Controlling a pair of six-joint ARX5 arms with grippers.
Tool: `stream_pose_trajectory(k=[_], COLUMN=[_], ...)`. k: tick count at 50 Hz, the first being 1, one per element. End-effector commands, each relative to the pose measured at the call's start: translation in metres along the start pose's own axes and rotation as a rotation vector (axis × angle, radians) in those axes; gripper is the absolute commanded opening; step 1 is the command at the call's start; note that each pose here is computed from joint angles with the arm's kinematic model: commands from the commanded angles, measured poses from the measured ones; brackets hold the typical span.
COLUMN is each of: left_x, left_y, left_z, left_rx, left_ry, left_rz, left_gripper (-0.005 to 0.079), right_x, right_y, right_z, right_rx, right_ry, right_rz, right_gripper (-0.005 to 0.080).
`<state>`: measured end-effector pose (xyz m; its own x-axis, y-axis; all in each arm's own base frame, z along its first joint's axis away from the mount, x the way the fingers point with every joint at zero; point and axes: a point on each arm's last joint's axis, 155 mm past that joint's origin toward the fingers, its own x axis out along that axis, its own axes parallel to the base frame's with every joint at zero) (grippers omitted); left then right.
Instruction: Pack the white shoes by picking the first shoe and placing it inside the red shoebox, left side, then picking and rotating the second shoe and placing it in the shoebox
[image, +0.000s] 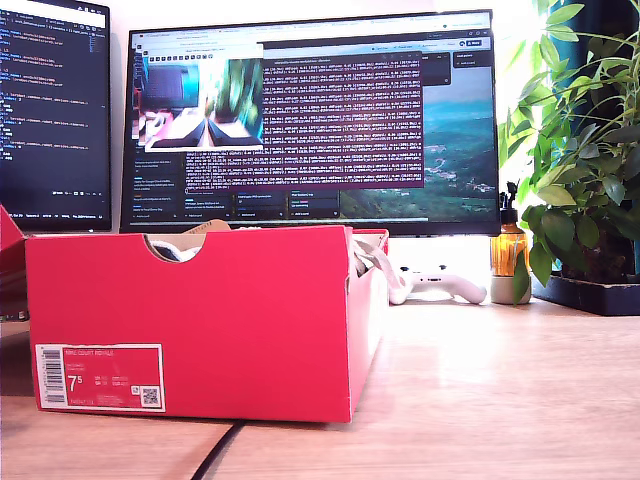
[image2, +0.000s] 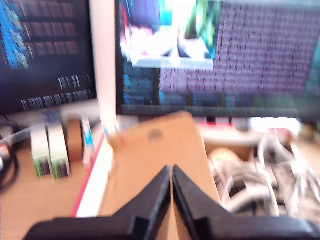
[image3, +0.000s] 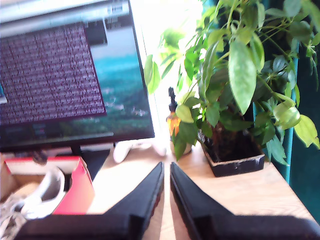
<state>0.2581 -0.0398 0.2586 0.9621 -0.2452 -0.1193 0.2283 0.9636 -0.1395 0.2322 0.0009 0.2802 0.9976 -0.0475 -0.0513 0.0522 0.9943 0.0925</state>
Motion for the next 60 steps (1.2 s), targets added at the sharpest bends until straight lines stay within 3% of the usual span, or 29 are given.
stream_pose_trajectory(k=[1,12,29,36,60], left_x=[-0.001,-0.023,-0.038,-0.039,-0.012], left_y=[-0.001,-0.013,-0.017,-0.017,-0.003], left_z=[0.0,0.025,0.016,0.006,-0.067], left_rx=[0.021,0.045,0.041,0.03,-0.005], left_ry=[-0.017,-0.14,-0.251,-0.259,-0.124], left_rz=[-0.005,-0.026,-0.042,-0.047,-0.04], left_gripper=[-0.0018,-0.0018,-0.0018,-0.0018,-0.0018], right_x=[-0.001,-0.009,-0.012,-0.008,0.011], right_y=[-0.004,0.004,0.017,0.026,0.036], right_z=[0.001,0.005,-0.012,-0.024,-0.079], right_rx=[-0.053,-0.055,-0.07,-0.079,-0.114], right_ry=[-0.012,-0.102,-0.195,-0.178,-0.11], right_rz=[-0.021,0.035,0.124,0.174,0.223], right_gripper=[-0.001,-0.001,-0.001,-0.001,-0.001])
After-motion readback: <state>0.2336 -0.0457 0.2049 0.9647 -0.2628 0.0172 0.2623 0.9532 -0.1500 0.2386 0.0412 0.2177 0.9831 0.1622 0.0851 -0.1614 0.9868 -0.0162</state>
